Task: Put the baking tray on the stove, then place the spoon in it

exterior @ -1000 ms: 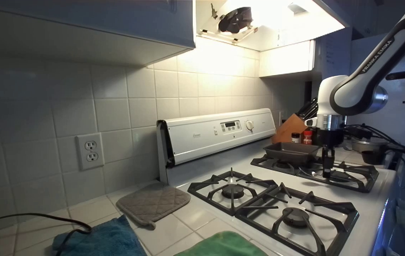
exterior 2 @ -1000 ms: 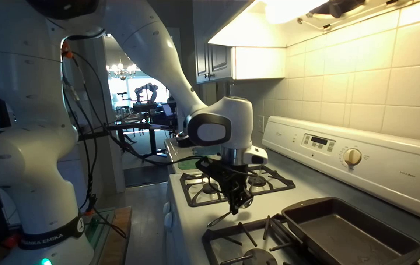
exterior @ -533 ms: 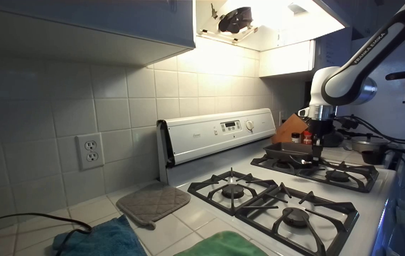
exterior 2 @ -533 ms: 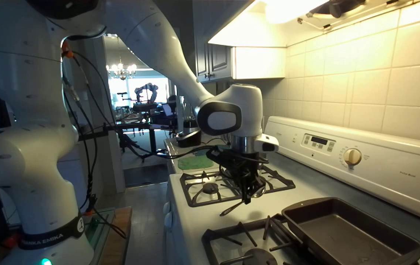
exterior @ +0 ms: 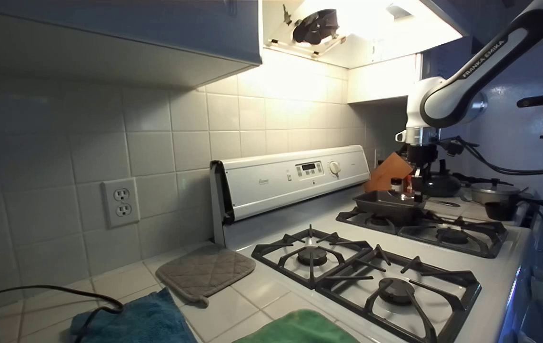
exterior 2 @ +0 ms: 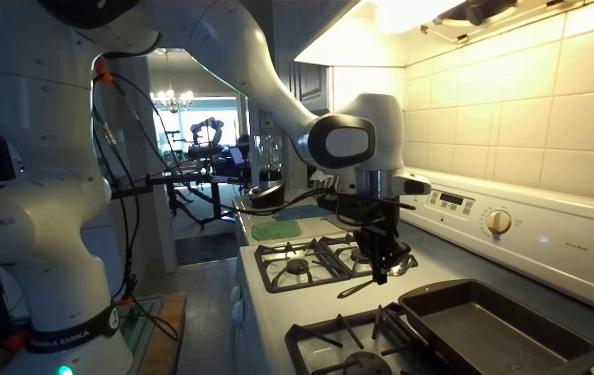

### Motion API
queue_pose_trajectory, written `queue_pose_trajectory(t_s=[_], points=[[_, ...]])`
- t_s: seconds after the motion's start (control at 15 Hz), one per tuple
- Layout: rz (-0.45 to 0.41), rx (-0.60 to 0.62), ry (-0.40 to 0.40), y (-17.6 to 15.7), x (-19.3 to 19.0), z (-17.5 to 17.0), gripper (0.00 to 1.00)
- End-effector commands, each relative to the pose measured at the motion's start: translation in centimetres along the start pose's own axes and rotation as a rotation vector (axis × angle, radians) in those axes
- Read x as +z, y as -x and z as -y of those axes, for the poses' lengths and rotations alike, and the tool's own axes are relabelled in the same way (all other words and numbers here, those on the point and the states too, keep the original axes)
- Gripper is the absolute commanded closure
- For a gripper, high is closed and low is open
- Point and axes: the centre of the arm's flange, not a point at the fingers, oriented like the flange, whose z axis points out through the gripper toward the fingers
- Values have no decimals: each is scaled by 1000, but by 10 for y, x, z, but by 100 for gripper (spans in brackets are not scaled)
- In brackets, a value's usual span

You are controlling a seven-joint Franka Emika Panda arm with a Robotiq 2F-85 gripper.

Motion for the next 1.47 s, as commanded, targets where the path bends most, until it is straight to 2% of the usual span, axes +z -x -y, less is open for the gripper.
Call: queue_pose_trajectory(t_s=[0.0, 0.33, 0.73, 1.4], points=[[80, 41, 16, -25, -4, -25, 98], [177, 68, -12, -47, -2, -47, 98], [221, 118, -24, -79, 15, -63, 98], [300, 159, -69, -109, 40, -67, 98]])
